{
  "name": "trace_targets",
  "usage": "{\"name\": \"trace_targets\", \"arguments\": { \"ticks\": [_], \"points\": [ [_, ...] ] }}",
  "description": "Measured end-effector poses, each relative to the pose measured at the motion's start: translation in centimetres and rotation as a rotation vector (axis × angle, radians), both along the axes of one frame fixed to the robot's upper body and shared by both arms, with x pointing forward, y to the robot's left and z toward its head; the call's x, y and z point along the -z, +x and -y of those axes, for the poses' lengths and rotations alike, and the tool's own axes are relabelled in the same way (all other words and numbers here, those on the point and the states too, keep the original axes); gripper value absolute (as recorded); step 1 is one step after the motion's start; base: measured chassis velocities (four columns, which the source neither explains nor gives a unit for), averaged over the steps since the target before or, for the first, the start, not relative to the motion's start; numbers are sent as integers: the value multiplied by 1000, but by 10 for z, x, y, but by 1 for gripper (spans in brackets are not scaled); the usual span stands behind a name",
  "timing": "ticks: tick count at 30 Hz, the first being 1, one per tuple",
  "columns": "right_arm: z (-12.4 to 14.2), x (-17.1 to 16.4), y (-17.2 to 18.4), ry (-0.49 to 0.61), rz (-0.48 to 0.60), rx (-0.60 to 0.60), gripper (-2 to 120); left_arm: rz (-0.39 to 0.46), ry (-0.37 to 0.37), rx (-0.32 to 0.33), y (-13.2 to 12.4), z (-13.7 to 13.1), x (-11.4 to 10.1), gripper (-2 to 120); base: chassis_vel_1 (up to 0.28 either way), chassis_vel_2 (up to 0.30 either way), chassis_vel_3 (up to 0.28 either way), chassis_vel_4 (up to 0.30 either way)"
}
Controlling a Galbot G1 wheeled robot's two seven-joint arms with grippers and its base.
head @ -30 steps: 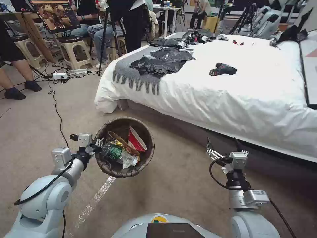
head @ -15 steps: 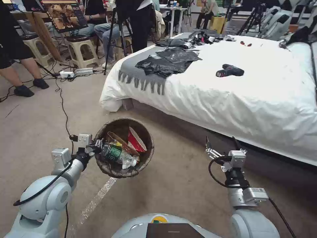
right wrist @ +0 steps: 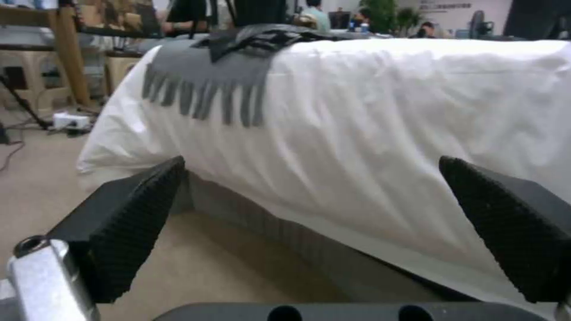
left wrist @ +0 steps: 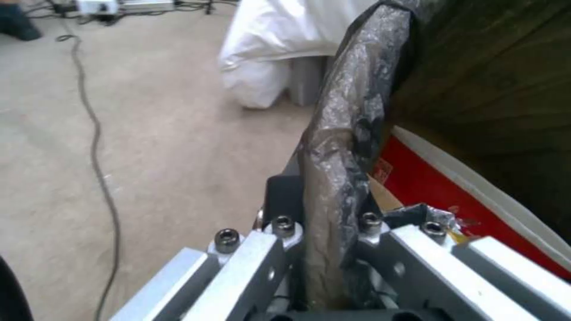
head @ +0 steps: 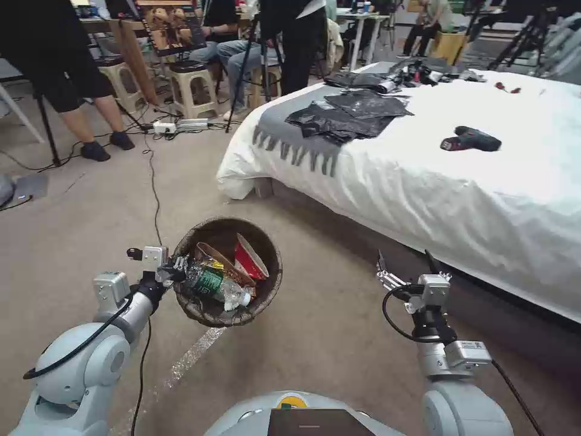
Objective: Pick up the trash bin, then pick up the garbage from the floor and place it into the trash bin.
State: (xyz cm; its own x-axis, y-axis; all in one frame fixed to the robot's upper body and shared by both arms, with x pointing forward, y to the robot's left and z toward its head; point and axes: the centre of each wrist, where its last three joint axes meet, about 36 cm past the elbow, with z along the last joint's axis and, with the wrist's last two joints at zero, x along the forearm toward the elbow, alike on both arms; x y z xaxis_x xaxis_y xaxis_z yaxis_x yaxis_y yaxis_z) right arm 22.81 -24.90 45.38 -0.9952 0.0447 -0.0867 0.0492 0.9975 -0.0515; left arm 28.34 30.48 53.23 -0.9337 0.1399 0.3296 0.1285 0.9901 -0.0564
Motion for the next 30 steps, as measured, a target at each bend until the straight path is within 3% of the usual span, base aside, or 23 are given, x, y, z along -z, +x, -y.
{"name": "trace_targets", "arguments": {
  "ticks": [30],
  "points": [
    [0,2,1,1,-20,-5,100,8,1,-1,-3,-1,-3,2,88,85,86,85]
  ]
}}
